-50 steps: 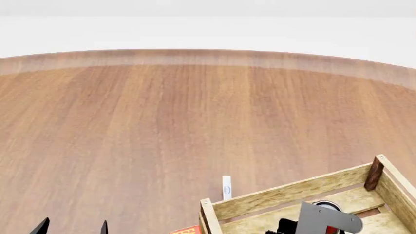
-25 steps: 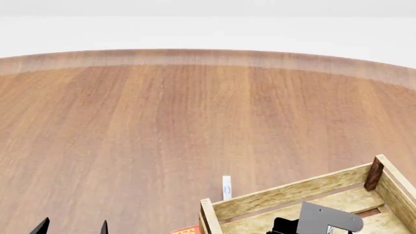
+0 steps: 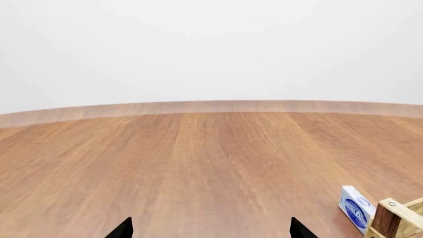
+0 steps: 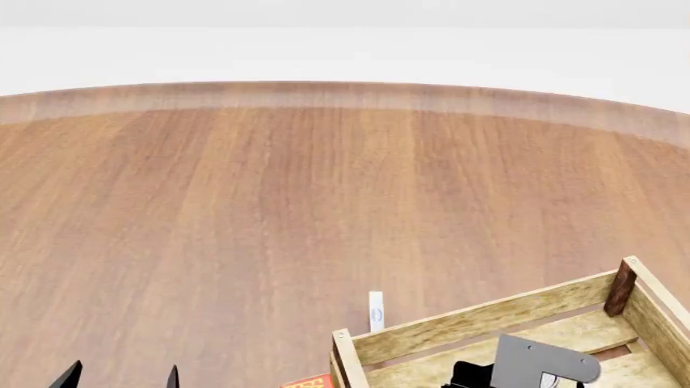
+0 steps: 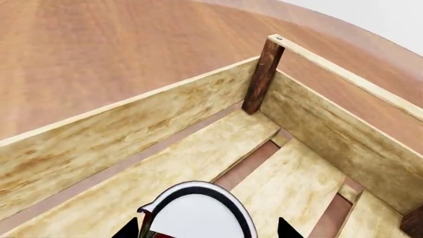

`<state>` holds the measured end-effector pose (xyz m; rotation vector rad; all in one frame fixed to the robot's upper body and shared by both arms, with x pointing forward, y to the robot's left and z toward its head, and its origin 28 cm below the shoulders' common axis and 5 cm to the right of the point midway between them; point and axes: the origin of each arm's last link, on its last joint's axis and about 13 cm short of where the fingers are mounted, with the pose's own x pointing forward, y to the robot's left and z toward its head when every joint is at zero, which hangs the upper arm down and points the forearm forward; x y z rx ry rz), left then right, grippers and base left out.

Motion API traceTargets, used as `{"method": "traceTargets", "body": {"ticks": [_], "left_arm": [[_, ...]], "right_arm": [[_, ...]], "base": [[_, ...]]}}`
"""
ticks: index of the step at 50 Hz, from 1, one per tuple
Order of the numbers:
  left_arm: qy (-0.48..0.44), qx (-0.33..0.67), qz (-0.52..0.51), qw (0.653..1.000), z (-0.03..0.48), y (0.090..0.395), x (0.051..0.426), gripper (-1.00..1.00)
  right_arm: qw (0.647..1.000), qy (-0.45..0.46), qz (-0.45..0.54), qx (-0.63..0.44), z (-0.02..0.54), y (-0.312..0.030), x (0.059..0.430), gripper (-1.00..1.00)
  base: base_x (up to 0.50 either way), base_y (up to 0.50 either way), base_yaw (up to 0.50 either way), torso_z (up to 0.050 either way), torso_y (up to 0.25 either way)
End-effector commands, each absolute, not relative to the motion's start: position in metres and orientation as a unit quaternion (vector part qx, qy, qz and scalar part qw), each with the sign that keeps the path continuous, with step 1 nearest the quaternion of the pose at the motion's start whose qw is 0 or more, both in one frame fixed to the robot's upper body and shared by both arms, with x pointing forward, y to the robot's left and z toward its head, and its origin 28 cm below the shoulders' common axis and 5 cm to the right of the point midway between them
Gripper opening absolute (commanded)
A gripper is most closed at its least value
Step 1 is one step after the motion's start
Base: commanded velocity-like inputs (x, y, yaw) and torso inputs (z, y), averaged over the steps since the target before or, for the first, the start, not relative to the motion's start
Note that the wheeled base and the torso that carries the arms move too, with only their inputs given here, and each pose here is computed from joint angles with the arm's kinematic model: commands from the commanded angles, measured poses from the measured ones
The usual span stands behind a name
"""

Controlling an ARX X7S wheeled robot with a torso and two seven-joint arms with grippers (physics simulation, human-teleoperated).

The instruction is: Pick up the tomato sauce, and put it in the wooden tray.

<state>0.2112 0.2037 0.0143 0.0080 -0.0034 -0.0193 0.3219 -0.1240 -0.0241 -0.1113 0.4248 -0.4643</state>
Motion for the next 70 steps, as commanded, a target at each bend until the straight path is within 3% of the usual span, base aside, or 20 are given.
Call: {"method": "traceTargets", "body": {"ticks": [1, 26, 46, 70], "left_arm": [[-0.001, 0.004, -0.01, 1.0, 0.014, 0.204, 0.211, 1.0], [-0.002, 0.004, -0.009, 1.0, 0.014, 0.204, 0.211, 1.0], [-0.002, 0.004, -0.01, 1.0, 0.014, 0.204, 0.211, 1.0], [-0.002, 0.004, -0.01, 1.0, 0.014, 0.204, 0.211, 1.0]], "right_arm": [[0.95, 0.209, -0.225, -0.056, -0.024, -0.124, 0.322, 1.0], [0.973, 0.096, -0.199, -0.058, -0.005, -0.119, 0.335, 1.0], [0.992, -0.031, -0.115, -0.047, 0.037, -0.102, 0.249, 1.0], [0.987, -0.138, -0.042, -0.068, 0.076, -0.087, 0.177, 1.0]], "base": [[0.0, 0.0, 0.0, 0.0, 0.0], [0.0, 0.0, 0.0, 0.0, 0.0], [0.0, 0.0, 0.0, 0.0, 0.0], [0.0, 0.0, 0.0, 0.0, 0.0]]}}
